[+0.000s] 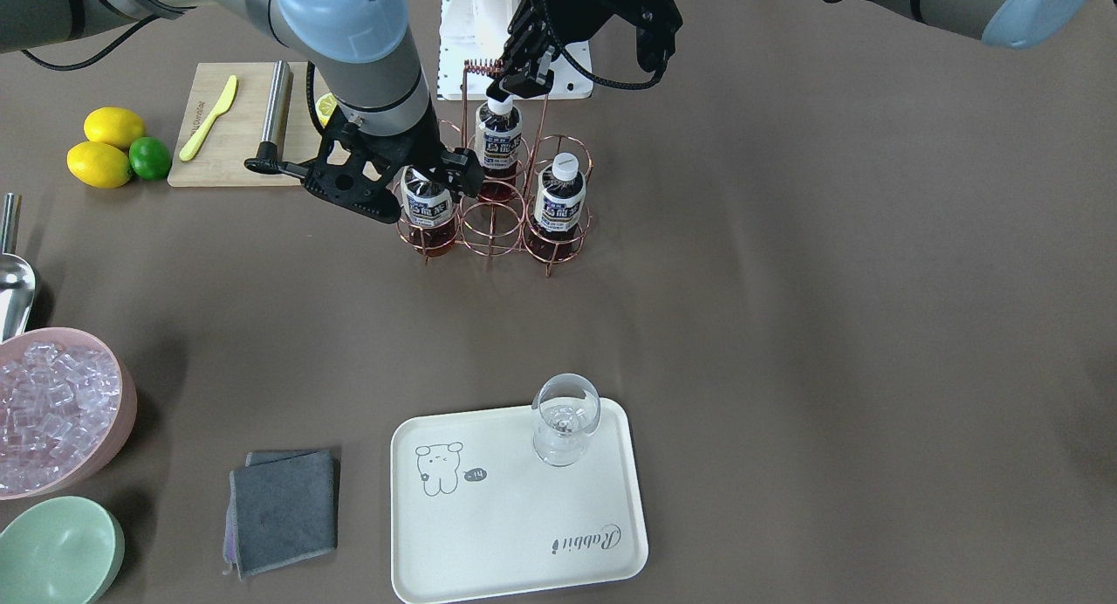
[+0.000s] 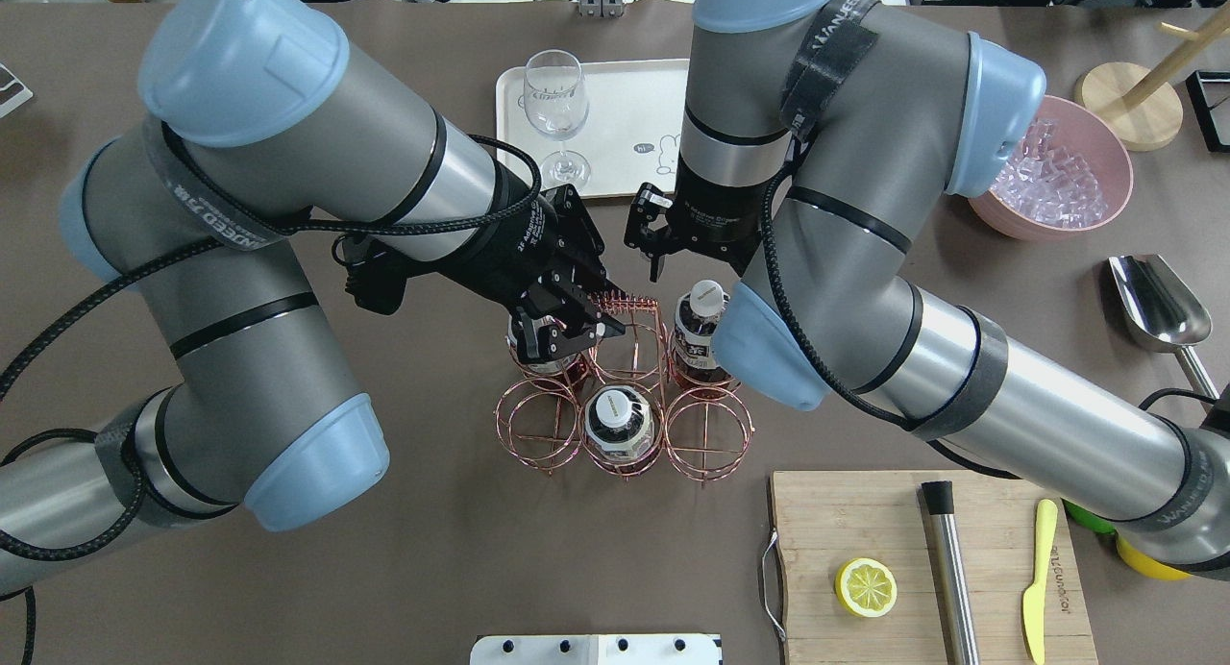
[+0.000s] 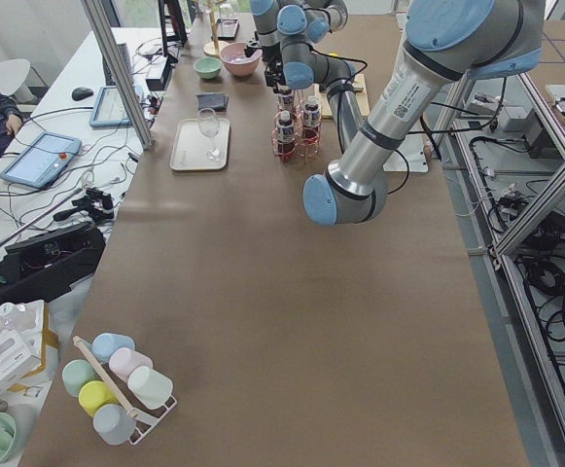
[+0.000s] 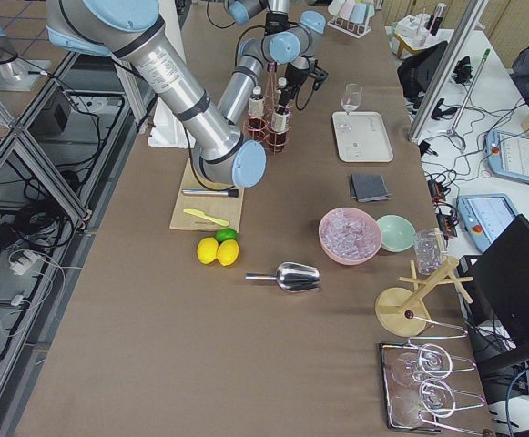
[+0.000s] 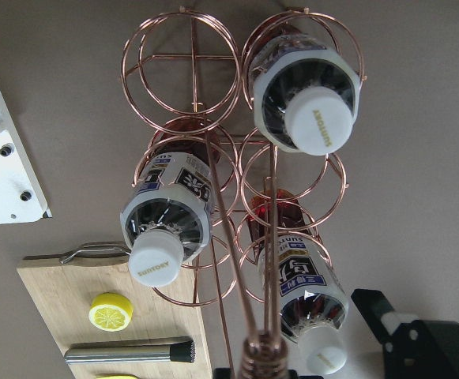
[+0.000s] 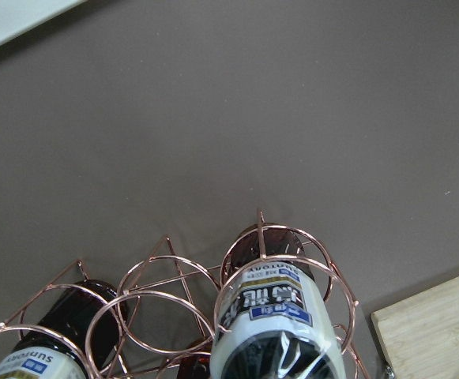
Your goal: Take tea from basket to plate
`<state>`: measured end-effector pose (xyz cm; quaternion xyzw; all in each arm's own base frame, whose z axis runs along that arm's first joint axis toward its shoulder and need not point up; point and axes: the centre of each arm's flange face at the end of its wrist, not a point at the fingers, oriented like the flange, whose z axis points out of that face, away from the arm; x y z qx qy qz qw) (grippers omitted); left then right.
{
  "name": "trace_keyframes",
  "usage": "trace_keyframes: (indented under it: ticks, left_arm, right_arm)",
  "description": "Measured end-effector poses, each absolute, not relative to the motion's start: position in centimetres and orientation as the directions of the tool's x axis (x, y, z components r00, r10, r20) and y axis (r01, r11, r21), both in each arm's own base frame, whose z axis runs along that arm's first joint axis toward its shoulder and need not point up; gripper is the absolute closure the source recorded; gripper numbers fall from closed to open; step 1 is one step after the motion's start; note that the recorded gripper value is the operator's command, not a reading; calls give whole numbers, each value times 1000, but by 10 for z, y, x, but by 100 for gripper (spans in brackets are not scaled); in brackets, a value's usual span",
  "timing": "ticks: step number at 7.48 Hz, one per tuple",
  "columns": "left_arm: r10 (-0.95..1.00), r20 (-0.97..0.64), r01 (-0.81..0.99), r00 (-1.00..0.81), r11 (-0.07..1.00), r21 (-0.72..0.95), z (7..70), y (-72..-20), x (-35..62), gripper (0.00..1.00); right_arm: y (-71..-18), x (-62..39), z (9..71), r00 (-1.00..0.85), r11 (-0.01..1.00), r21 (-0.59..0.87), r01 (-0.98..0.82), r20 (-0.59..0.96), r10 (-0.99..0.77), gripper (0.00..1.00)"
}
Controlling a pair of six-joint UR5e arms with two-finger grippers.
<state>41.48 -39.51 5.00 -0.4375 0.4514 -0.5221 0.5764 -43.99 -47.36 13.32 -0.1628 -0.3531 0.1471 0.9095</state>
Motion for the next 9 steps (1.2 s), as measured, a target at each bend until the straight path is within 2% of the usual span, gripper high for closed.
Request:
trace_keyframes:
  ticks: [1, 3, 4, 6, 8, 9]
  left_arm:
    - [-997, -63, 206, 47, 72, -976, 50, -395, 415, 100]
    - [-997, -62, 206, 47, 71, -976, 51, -395, 415, 100]
    - [-997, -62, 207, 47, 71, -976, 51, -395, 415, 100]
    - [-997, -63, 206, 46, 71, -976, 51, -395, 414, 100]
    - [-997, -64, 205, 45, 72, -976, 51, -396, 414, 100]
    - [-997, -64, 205, 45, 72, -976, 51, -396, 414, 100]
  right_arm:
    - [-469, -444, 136, 713, 904, -402, -145, 591, 377, 21]
    - [-464, -449, 142, 721, 903, -406, -139, 584, 373, 32]
    - [-464, -449, 142, 721, 903, -406, -138, 584, 373, 34]
    - [-460, -445, 139, 721, 905, -404, -136, 586, 370, 48]
    - [-456, -440, 136, 722, 905, -402, -139, 585, 371, 49]
    - [-455, -438, 136, 723, 906, -399, -143, 583, 371, 37]
